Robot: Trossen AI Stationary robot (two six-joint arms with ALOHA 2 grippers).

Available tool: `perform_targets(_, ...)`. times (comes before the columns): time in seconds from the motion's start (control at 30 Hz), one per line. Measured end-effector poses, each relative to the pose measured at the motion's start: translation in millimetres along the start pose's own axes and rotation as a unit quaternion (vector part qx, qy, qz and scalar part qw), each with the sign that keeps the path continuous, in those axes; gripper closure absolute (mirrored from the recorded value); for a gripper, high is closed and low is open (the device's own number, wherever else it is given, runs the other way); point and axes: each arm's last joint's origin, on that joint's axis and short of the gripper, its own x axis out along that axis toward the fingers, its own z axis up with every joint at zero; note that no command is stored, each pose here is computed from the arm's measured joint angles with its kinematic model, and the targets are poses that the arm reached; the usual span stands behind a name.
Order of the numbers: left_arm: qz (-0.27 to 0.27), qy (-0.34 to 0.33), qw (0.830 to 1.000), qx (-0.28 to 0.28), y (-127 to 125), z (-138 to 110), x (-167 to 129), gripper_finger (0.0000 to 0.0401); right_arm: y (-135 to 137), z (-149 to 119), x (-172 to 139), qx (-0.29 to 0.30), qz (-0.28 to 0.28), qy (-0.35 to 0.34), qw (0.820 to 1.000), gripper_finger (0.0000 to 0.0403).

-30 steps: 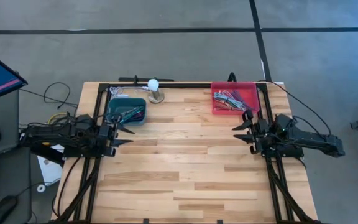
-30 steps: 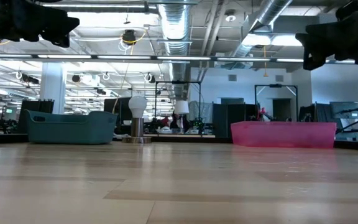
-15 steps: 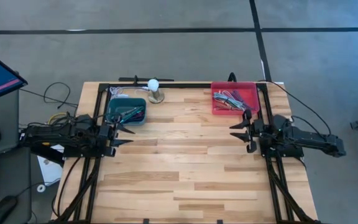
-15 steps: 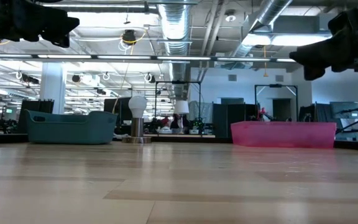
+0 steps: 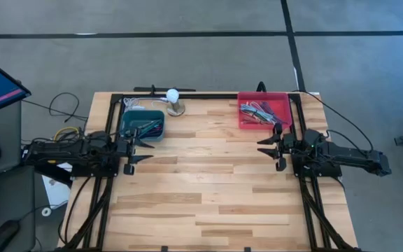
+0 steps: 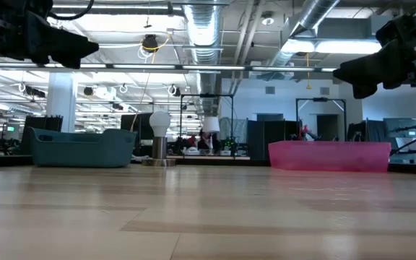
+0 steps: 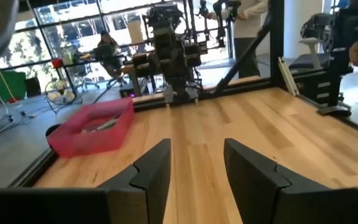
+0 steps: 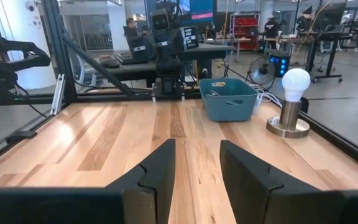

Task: Pick & Place USB Port
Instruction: Return to Home Position

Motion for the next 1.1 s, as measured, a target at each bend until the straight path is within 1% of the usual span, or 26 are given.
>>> perform_targets(0.4, -0.003, 0.016, 1.000, -0.015, -3, -12, 2, 0.0252, 0, 0, 0, -0.002, 0.000, 0.000, 1.000, 0.0284)
perform_targets(0.63, 0.004, -0.016, 1.000, -0.016, -5, -23, 4, 0.0252, 0, 0, 0, -0.002, 0.000, 0.000, 1.000, 0.0284)
perform_targets(0.8, 0.008, -0.038, 0.999, -0.007, -4, -20, 4, 0.0252, 0, 0, 0, -0.001, 0.000, 0.000, 1.000, 0.0284)
perform_targets(0.97, 0.008, -0.036, 0.999, -0.007, -4, -20, 4, 0.0252, 0, 0, 0, -0.001, 0.001, 0.000, 1.000, 0.0284)
perform_targets(1.1, 0.004, -0.018, 1.000, -0.013, -5, -23, 4, 0.0252, 0, 0, 0, -0.001, 0.001, 0.000, 1.000, 0.0284)
